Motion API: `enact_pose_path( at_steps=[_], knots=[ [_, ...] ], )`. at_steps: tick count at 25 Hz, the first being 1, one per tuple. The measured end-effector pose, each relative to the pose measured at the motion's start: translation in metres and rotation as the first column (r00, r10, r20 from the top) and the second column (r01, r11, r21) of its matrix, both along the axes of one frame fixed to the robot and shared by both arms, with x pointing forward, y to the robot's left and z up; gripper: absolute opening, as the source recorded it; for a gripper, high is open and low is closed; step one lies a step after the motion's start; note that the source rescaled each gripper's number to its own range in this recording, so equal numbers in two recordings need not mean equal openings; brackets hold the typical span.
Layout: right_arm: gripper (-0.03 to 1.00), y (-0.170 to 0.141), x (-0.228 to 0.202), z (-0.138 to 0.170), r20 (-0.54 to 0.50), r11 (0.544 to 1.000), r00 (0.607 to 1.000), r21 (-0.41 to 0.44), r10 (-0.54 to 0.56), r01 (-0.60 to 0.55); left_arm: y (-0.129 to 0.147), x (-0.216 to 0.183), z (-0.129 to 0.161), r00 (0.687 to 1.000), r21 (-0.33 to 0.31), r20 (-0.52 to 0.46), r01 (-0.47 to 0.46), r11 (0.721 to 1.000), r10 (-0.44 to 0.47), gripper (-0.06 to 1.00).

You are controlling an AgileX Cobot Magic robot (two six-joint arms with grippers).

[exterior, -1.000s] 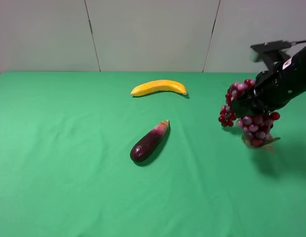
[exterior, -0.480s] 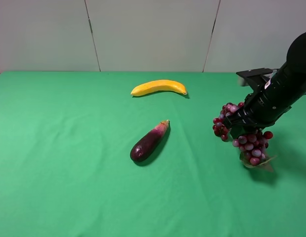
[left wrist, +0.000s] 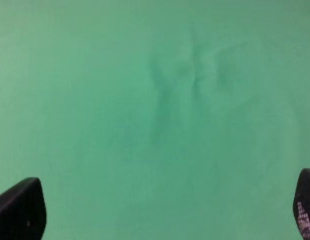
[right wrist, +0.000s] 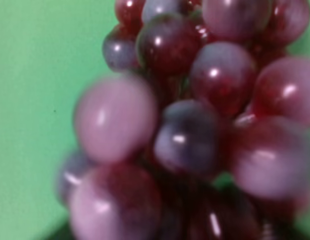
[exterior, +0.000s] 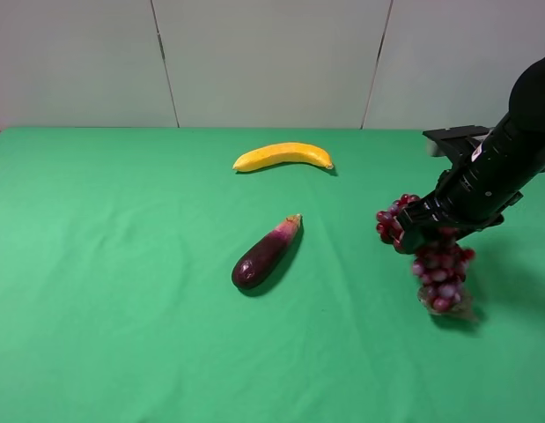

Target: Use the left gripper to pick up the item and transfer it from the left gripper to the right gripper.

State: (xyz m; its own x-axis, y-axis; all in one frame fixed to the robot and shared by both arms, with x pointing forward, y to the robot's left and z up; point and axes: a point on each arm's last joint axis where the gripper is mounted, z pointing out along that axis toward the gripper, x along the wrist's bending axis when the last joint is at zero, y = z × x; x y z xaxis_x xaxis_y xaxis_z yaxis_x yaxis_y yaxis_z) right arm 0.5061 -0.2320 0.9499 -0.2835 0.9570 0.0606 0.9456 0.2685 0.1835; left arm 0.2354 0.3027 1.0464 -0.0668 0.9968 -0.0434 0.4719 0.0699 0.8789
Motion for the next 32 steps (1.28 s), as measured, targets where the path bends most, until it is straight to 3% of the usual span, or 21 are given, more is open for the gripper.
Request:
enact_pose_path(
  at_steps=[2,5,15,22,32],
  knots=[
    [0.91,0.0,0.0,0.0,-0.001,1.0,1.0,0.003,-0.016,0.016,0.0,0.0,0.0,1.0,0.0,0.0,0.0,1.0,0.0,1.0],
    [0.98,0.0,0.0,0.0,0.001,1.0,1.0,0.005,-0.025,0.025,0.0,0.0,0.0,1.0,0.0,0.0,0.0,1.0,0.0,1.0],
    [1.0,0.002,0.007,0.018,-0.027,1.0,0.999,0.005,-0.022,0.022,0.0,0.0,0.0,1.0,0.0,0.0,0.0,1.0,0.0,1.0],
    [1.0,0.001,0.0,0.067,0.036,1.0,0.999,0.026,-0.016,0.015,0.0,0.0,0.0,1.0,0.0,0.0,0.0,1.0,0.0,1.0],
    [1.0,-0.011,-0.055,0.128,0.095,0.998,0.995,0.052,-0.038,0.033,0.0,0.0,0.0,1.0,-0.001,0.0,0.001,1.0,-0.001,1.0]
  ],
)
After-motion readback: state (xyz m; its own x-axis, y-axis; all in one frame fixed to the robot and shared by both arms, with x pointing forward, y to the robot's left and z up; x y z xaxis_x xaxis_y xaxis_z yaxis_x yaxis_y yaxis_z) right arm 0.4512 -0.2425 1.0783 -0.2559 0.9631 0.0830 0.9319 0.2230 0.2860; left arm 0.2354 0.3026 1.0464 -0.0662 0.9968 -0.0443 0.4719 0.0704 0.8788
